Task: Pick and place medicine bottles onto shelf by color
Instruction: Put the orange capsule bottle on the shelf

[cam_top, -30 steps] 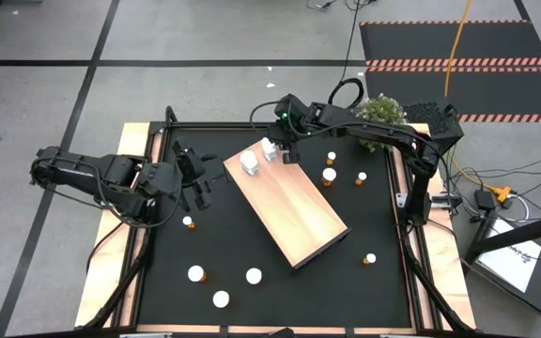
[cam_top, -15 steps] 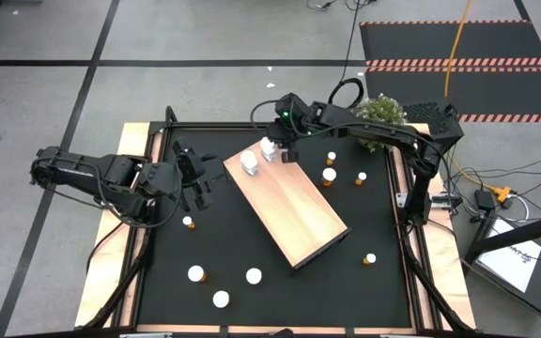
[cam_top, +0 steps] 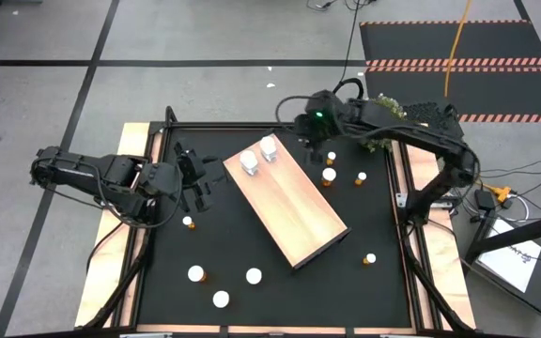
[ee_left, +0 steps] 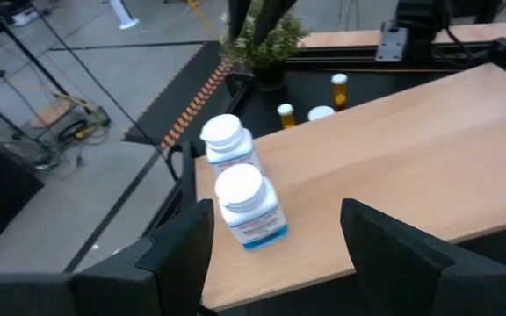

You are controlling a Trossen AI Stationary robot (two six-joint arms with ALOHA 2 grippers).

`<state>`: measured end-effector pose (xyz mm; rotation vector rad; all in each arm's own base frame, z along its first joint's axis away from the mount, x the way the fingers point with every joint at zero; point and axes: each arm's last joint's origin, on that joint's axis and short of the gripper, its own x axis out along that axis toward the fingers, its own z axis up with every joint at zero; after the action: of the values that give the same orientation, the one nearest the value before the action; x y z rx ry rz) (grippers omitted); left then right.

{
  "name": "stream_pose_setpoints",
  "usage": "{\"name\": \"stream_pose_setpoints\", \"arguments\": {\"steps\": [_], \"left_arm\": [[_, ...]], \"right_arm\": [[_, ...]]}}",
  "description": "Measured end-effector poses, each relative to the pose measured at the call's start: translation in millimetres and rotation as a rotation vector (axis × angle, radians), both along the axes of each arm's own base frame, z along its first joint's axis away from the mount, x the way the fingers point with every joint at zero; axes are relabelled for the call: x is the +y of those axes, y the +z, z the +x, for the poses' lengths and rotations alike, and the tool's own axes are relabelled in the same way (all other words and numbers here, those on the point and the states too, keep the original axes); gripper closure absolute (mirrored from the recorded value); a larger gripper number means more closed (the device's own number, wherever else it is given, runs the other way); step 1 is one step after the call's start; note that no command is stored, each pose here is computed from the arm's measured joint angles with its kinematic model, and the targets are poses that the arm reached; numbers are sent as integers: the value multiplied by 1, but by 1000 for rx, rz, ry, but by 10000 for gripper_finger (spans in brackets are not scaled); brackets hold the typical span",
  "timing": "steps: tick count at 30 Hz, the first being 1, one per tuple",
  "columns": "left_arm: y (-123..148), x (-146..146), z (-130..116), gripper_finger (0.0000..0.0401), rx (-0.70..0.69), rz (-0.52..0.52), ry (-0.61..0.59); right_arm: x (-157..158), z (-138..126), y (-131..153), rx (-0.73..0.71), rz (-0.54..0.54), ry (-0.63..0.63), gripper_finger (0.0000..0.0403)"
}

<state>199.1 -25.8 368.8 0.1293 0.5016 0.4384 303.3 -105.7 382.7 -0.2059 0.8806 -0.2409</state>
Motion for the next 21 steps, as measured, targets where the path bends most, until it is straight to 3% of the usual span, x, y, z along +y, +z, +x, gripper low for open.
{"name": "stream_pose_setpoints", "arguments": {"steps": [6, 13, 21], "left_arm": [[0, -1, 0, 153, -10, -34, -5], [-13, -10, 16, 153, 53, -53, -51], [-36, -18, 42, 153, 153, -35, -49]], "right_arm": [[45, -34, 6, -119, 89, -44, 298], [85, -73, -26, -216, 43, -97, 298], [96, -99, -72, -354, 54, -51, 298]]}}
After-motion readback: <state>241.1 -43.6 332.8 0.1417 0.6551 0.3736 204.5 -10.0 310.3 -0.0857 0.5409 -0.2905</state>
